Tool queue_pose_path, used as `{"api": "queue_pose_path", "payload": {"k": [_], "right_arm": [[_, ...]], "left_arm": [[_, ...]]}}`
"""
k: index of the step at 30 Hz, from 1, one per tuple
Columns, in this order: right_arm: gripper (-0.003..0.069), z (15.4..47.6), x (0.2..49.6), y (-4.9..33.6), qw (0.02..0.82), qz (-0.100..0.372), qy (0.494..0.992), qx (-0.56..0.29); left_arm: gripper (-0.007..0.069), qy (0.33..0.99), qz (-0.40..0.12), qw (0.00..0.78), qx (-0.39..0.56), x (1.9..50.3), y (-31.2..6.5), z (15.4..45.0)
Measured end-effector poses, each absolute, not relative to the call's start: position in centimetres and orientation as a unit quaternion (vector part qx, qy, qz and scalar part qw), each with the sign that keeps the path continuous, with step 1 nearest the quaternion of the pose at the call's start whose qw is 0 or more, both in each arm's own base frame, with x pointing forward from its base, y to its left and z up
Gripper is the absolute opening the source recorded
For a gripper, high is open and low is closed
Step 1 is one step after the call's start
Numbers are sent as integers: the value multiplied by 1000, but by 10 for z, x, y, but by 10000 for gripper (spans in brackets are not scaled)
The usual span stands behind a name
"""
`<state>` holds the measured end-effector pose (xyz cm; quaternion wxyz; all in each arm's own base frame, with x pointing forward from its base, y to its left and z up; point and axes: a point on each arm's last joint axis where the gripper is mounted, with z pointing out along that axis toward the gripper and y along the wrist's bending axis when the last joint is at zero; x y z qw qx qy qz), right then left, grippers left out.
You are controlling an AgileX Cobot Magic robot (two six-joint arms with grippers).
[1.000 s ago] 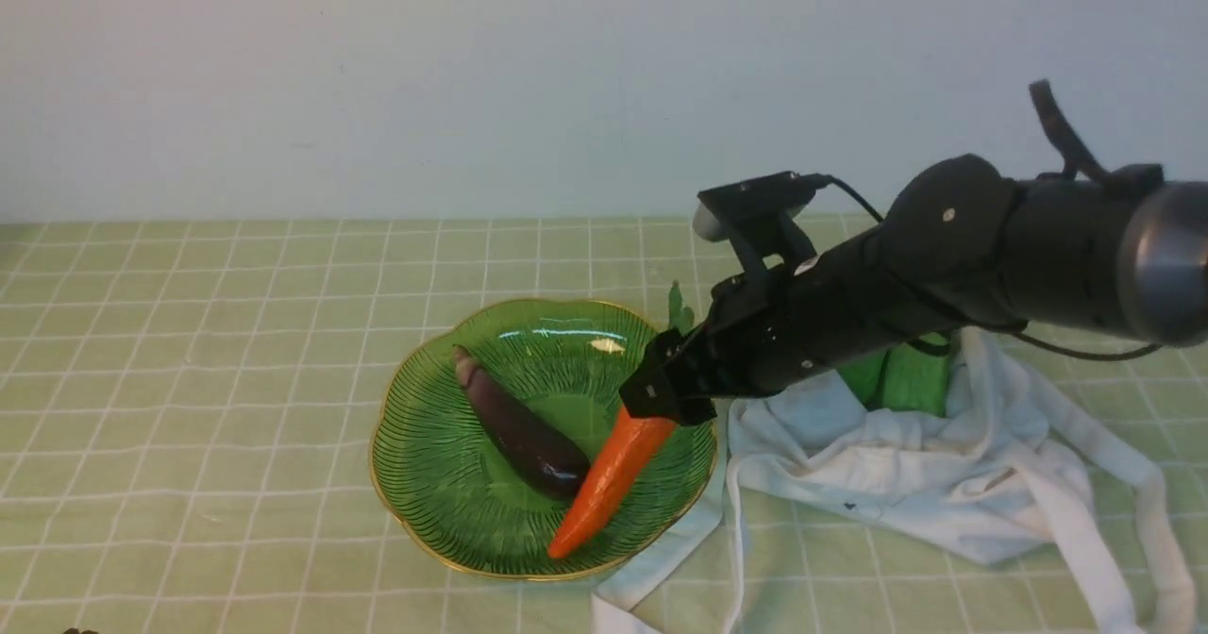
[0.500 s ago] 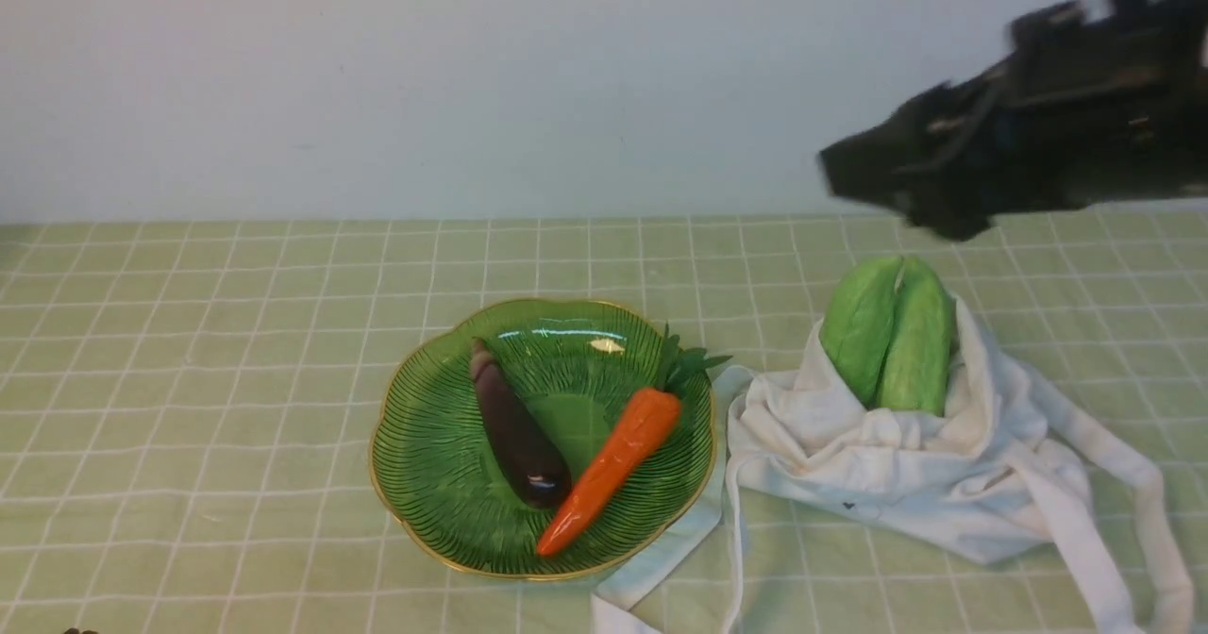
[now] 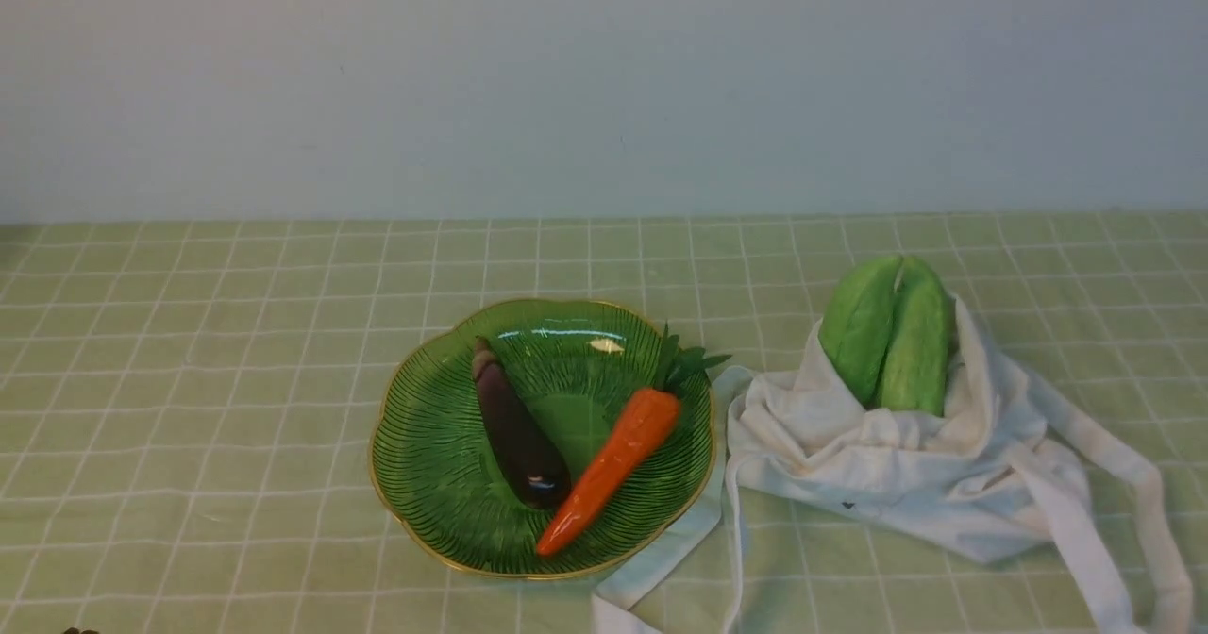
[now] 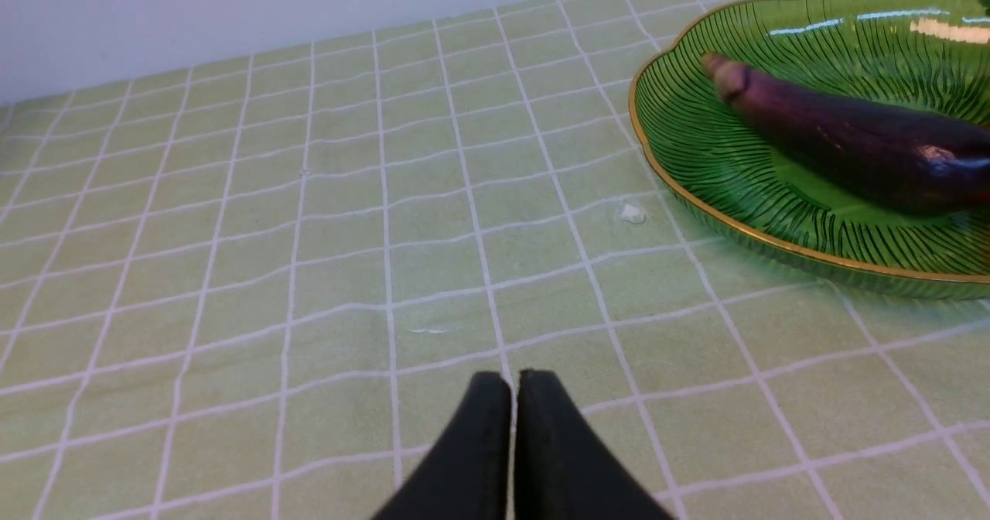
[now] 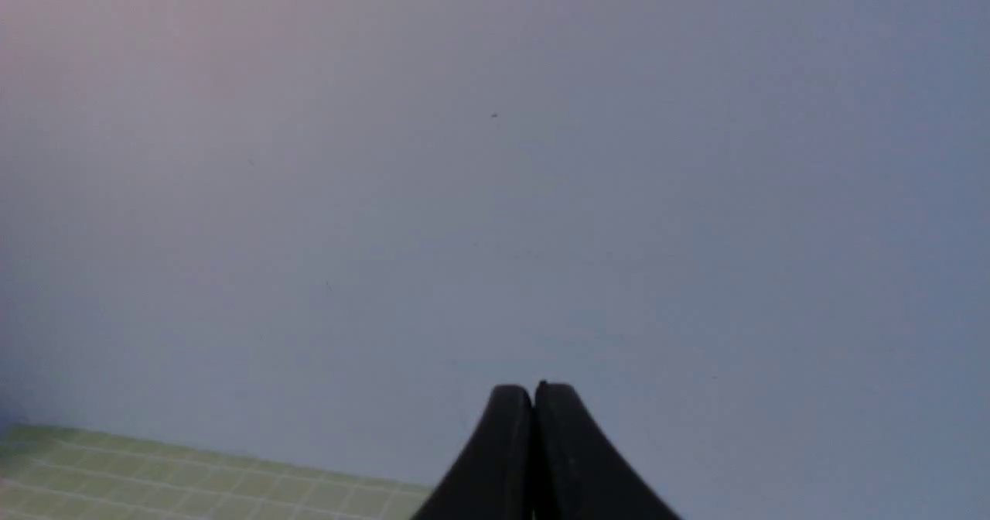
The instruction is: Take vegetables from bag on green coffee tablecloth place on plate.
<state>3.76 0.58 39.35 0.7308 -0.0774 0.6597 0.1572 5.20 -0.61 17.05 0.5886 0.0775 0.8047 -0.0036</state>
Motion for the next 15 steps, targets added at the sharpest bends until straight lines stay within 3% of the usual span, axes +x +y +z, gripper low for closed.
{"api": "queue_pose_path", "payload": {"k": [7,15], "right_arm": [[-15,344,26,3,743,186,639,-71],[-15,317,29,4,733,177,652,-76]], "left_arm": [[-5,805,-4,589,77,52,-6,171],[-5,805,-4,589,77,52,-6,171]]}}
